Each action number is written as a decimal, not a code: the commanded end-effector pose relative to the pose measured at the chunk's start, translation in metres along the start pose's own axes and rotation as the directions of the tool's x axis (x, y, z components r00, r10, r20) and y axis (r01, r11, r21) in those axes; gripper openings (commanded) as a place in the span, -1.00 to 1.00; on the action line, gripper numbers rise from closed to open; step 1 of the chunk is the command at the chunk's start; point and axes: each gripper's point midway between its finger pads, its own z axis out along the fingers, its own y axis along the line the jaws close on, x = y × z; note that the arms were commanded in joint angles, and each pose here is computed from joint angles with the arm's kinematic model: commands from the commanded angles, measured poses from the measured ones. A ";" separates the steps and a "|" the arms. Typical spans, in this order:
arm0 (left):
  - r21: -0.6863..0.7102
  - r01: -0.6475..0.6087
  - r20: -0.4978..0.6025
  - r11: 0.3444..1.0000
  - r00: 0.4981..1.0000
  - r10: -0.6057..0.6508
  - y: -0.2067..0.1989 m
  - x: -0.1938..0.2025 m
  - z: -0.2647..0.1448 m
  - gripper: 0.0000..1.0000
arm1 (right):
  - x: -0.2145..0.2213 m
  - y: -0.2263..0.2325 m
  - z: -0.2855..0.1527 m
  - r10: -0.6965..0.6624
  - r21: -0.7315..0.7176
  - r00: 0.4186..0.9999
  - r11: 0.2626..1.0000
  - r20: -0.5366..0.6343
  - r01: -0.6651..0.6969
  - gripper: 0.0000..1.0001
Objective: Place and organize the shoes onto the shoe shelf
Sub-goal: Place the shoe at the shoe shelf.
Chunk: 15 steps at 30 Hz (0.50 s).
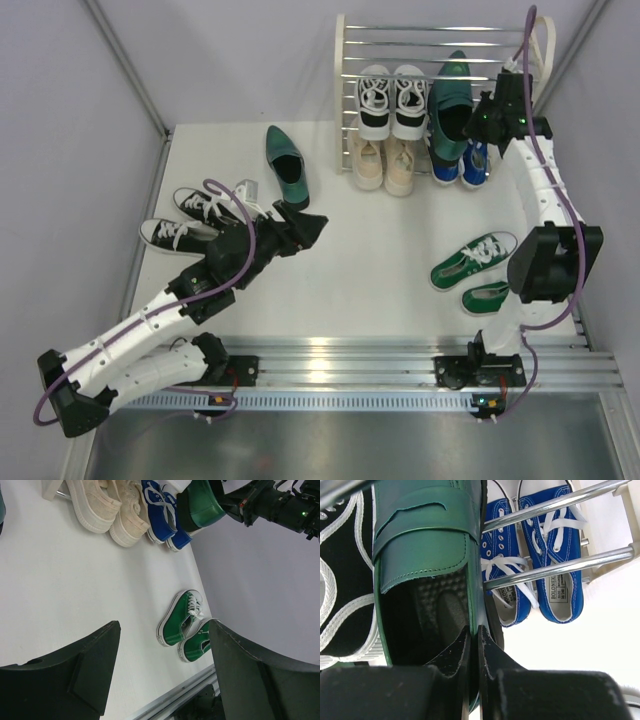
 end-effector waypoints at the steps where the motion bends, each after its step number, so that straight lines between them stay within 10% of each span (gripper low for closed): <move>1: 0.042 0.016 0.036 0.999 0.999 -0.018 -0.016 -0.016 -0.003 0.53 | -0.078 0.040 -0.022 0.072 -0.160 0.968 0.987 0.239 -0.034 -1.00; 15: 0.047 0.015 0.035 0.999 0.999 -0.017 -0.018 -0.016 -0.002 0.53 | -0.113 0.044 -0.031 0.140 -0.163 0.934 0.983 0.328 -0.090 -1.00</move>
